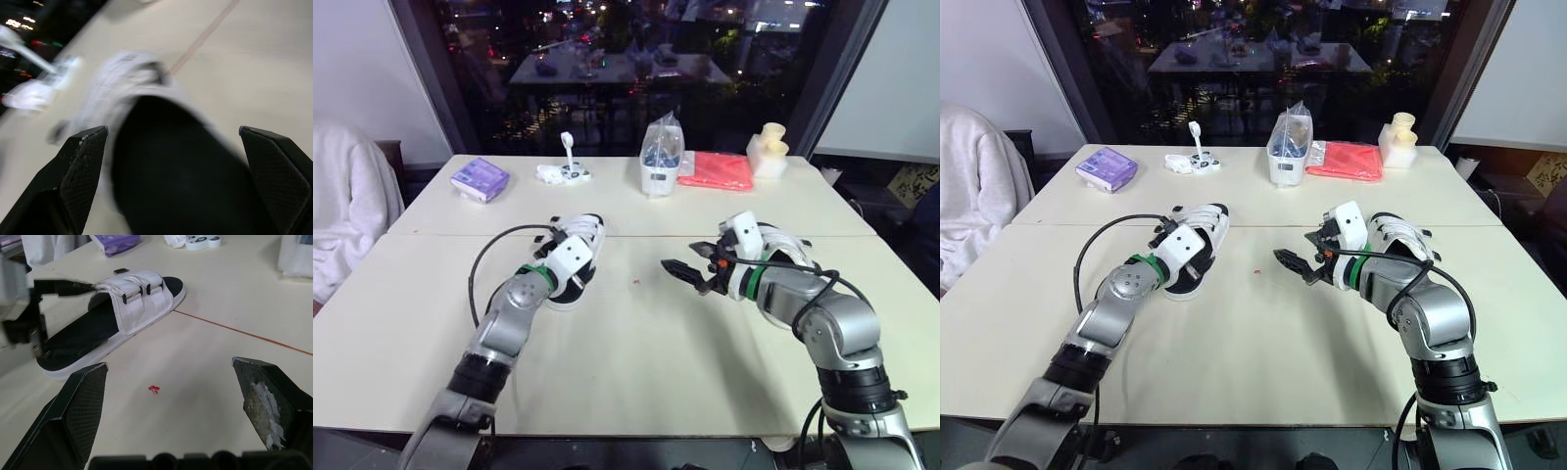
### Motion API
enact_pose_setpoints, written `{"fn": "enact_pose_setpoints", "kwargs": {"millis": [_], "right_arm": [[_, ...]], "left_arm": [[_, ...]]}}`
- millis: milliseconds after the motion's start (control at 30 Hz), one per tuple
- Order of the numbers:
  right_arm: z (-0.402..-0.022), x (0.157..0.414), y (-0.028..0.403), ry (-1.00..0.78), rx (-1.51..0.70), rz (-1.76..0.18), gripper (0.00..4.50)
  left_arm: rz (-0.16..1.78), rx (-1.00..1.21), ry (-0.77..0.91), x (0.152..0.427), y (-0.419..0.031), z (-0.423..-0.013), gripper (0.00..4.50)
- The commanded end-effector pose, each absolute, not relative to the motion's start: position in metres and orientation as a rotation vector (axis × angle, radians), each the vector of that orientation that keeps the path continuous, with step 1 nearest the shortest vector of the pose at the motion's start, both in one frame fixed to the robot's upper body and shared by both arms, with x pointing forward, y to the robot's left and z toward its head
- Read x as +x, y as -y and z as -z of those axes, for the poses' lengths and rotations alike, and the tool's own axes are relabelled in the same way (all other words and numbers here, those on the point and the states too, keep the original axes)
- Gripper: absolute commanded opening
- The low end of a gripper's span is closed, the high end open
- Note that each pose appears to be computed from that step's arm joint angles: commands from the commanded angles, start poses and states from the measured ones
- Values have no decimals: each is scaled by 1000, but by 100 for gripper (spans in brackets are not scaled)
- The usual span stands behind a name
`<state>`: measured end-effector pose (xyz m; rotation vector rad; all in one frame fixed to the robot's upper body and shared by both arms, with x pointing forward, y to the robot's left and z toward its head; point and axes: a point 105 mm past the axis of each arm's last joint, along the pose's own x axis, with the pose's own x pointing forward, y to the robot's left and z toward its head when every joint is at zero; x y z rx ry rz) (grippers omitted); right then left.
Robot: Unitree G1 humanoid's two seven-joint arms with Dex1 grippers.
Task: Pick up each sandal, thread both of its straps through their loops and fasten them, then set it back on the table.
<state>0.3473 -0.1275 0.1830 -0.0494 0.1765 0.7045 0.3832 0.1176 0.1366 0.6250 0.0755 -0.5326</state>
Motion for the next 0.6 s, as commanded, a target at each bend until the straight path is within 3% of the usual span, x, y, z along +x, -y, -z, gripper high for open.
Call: {"fn": "enact_pose_setpoints", "kwargs": {"millis": [33, 167, 267, 600], "right_arm": [[-199, 344, 136, -123, -85, -704, 440], [-196, 329, 157, -164, -178, -686, 440], [-194, 306, 171, -209, -258, -707, 440], [-196, 276, 192, -264, -297, -688, 440]], "left_arm": [[597, 508, -36, 365, -119, -170, 447], [703, 237, -25, 343, -122, -191, 447], [824, 128, -84, 318, -132, -184, 447], [981, 44, -138, 291, -139, -187, 447]]}}
